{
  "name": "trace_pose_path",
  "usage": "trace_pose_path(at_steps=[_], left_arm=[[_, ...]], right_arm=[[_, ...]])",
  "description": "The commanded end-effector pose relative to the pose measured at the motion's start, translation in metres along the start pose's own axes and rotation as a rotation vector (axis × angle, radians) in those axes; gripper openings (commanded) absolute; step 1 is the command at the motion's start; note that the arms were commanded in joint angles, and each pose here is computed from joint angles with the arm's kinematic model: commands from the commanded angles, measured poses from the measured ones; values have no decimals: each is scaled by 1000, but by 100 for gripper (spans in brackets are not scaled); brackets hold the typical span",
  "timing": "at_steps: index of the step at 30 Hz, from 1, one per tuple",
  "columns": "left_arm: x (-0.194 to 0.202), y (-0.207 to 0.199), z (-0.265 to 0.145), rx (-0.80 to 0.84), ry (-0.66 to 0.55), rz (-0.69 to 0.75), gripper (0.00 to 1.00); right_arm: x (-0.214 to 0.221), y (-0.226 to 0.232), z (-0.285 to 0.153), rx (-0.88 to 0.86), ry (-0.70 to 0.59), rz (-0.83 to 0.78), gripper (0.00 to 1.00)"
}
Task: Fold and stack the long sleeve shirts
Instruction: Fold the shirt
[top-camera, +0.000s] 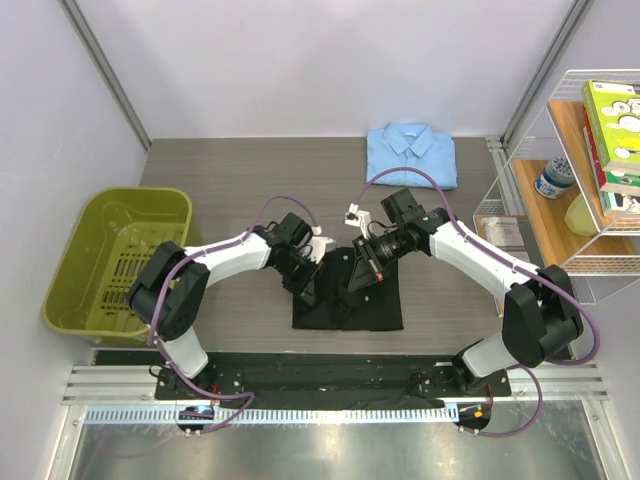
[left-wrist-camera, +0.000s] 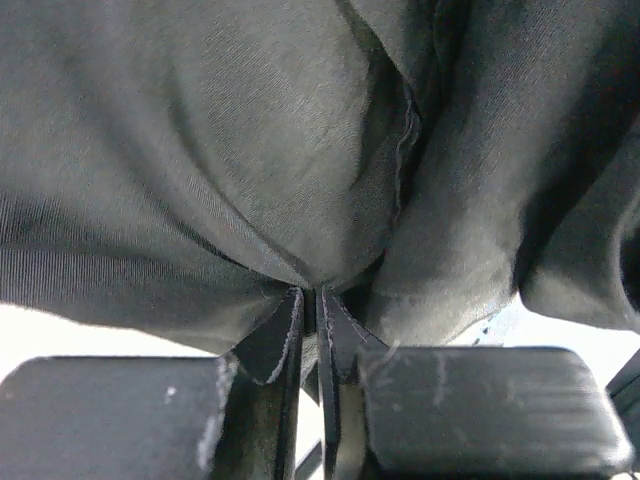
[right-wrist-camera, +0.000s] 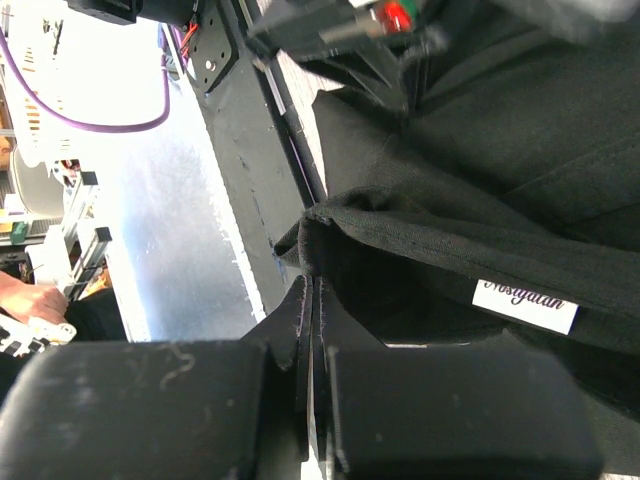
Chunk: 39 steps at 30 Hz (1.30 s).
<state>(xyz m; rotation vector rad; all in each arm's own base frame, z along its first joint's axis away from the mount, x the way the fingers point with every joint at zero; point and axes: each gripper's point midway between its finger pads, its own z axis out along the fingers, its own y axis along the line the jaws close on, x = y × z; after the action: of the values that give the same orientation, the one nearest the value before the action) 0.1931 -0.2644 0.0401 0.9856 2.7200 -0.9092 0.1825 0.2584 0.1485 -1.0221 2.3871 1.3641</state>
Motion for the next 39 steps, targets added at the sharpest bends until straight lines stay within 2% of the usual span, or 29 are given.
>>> trace_pose_path(at_steps=[1, 5, 6, 13, 14, 17, 21, 28, 35, 39], left_arm=[[-12, -5, 11, 7, -27, 41, 11], [-13, -6, 19, -22, -22, 76, 21], [-13, -8, 22, -24, -21, 88, 27], [-1, -4, 32, -24, 28, 79, 42], [-2, -13, 28, 35, 23, 88, 43], [-19, -21, 12, 80, -69, 106, 47], [-38, -41, -21, 180, -142, 82, 47], [-48, -36, -60, 225, -216, 5, 47], [-23, -20, -59, 268, -142, -118, 31], [-20, -27, -57, 322, -131, -122, 23]], right_arm=[[-21, 11, -5, -27, -52, -63, 1], [-23, 12, -5, -30, -56, -60, 1], [-23, 11, -5, -28, -56, -62, 1], [-28, 15, -7, -31, -70, -68, 1], [-28, 14, -7, -29, -71, -69, 1], [-28, 15, -7, -27, -74, -73, 1], [-29, 16, -8, -29, -78, -77, 1], [-28, 17, -8, -38, -76, -85, 1], [-27, 17, -7, -44, -73, -84, 1], [-27, 17, -7, -44, -74, -84, 1]])
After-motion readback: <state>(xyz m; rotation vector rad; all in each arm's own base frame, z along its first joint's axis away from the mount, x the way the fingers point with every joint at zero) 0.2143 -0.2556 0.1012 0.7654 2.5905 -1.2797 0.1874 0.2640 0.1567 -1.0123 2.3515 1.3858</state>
